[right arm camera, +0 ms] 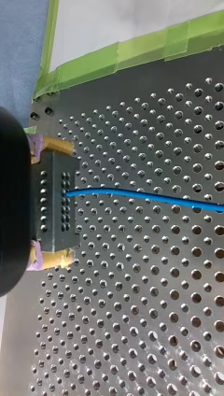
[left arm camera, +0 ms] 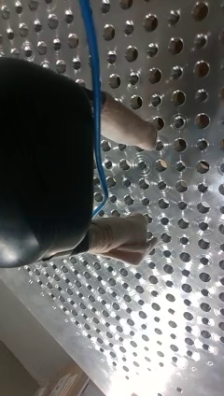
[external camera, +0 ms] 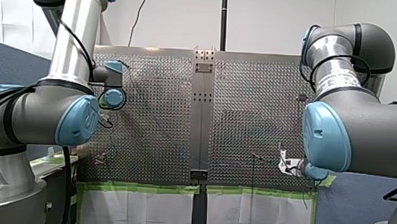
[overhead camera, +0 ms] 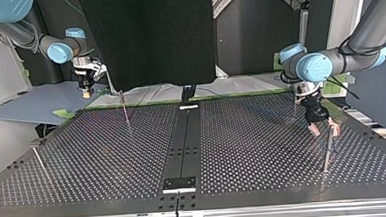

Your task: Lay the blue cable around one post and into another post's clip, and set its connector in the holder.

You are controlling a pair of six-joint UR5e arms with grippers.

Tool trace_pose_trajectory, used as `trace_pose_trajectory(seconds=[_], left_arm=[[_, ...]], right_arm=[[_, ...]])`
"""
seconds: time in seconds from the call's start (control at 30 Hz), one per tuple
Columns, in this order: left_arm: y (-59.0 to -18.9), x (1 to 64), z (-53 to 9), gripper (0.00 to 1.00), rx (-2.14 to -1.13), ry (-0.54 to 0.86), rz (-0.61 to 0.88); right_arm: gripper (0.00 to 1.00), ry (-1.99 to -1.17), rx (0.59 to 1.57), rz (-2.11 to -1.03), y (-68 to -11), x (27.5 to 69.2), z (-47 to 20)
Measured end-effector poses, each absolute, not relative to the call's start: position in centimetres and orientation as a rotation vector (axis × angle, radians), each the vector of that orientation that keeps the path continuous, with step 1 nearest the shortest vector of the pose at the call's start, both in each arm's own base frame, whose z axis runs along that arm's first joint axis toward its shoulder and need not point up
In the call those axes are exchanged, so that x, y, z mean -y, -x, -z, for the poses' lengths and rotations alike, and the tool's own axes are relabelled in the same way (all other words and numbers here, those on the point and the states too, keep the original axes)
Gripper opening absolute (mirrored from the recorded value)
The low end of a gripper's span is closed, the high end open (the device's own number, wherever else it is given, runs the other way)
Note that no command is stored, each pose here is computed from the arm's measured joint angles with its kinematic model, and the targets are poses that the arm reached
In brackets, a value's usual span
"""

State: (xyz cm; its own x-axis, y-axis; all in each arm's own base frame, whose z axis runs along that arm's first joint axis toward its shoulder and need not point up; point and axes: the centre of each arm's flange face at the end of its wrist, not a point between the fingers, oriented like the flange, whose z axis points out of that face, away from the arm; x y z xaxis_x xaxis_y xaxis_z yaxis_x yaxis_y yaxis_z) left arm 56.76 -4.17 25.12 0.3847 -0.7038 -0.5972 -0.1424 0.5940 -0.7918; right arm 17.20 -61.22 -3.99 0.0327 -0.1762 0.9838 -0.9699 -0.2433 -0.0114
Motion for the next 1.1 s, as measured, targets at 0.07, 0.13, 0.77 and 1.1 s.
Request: trace_pose_trajectory(seconds=[0.07,0.13,0.77,1.1], left_arm=[[-56.8,4.2,-25.1,1.00,-1.146,0.898,0.426],[-56.8,4.2,-25.1,1.00,-1.146,0.898,0.425],[-56.7,4.6,-25.1,1.00,-1.153,0.889,0.426],[-56.7,4.9,-25.1,1.00,-1.156,0.886,0.430]], right_arm=[[0.00,-1.532,1.207,-1.289,-17.2,61.2,4.0],[0.00,-1.525,1.210,-1.281,-16.9,61.3,3.7],[0.00,-1.406,1.329,-1.263,-16.7,62.0,-5.2],[0.00,-1.350,1.380,-1.252,-17.1,61.4,-11.0]])
